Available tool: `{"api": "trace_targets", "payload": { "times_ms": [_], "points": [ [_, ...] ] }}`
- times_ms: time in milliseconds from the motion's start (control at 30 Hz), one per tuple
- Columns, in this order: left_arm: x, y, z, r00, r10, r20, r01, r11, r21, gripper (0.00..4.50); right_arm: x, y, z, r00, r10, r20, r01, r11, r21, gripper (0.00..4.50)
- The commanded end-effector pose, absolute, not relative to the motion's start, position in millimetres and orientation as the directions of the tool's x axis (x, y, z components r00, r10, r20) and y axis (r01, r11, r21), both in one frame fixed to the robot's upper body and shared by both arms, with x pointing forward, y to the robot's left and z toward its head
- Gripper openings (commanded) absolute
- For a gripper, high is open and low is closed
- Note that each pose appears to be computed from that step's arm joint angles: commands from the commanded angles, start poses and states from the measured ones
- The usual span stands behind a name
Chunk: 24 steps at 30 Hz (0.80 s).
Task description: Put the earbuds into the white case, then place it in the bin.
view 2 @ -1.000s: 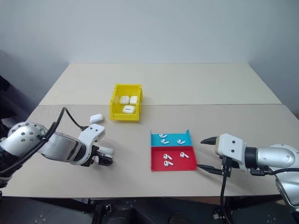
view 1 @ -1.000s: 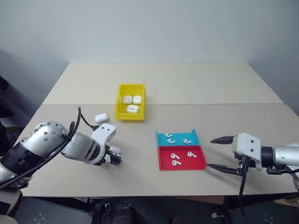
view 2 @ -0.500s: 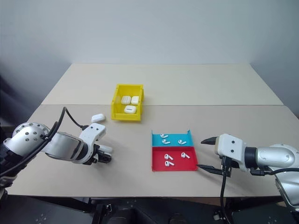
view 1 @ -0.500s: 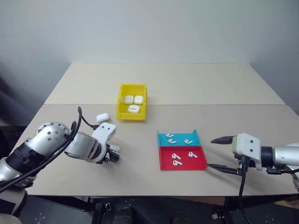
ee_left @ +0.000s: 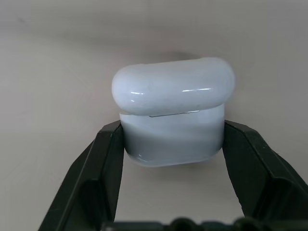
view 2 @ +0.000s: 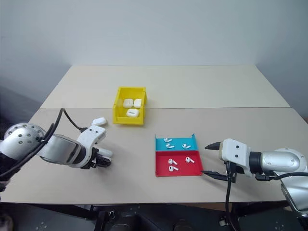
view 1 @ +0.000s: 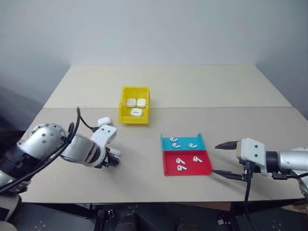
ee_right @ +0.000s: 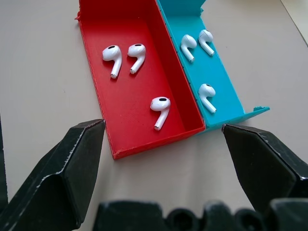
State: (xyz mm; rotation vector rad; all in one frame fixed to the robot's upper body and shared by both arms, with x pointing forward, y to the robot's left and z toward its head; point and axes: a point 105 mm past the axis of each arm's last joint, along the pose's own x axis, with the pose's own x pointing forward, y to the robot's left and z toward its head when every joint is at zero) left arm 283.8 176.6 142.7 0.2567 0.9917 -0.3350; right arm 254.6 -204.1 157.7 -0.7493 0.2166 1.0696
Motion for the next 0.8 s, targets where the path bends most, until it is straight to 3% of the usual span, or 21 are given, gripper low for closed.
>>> {"api": "trace_targets", "payload": {
  "times_ms": [33,100,167,267,533,800],
  "points": [
    [285.6,170.2,185.1,0.622,-0.235,-0.747,0.463,0.880,0.109,2.79,256.5,-204.0,169.4,0.497,0.713,-0.495,-0.841,0.254,-0.478,4.50],
    [290.7,167.0,199.1,0.724,-0.264,-0.637,0.478,0.858,0.187,2.79,258.2,-202.3,174.1,0.503,0.716,-0.483,-0.831,0.249,-0.497,4.50],
    [288.4,162.5,202.6,0.733,-0.314,-0.603,0.536,0.812,0.229,2.79,259.0,-201.5,177.7,0.497,0.711,-0.498,-0.838,0.244,-0.487,4.50],
    [293.8,148.2,218.2,0.820,-0.436,-0.371,0.553,0.772,0.313,2.79,260.5,-200.0,185.3,0.488,0.692,-0.532,-0.845,0.223,-0.485,4.50],
    [292.8,123.9,206.8,0.728,-0.685,0.021,0.610,0.662,0.435,2.79,259.8,-188.3,190.8,0.432,0.582,-0.689,-0.859,0.033,-0.511,4.50],
    [280.7,111.7,196.6,0.565,-0.738,0.369,0.614,0.675,0.409,2.79,254.9,-160.8,188.2,0.336,0.563,-0.755,-0.842,-0.181,-0.509,4.50]
  ]
}}
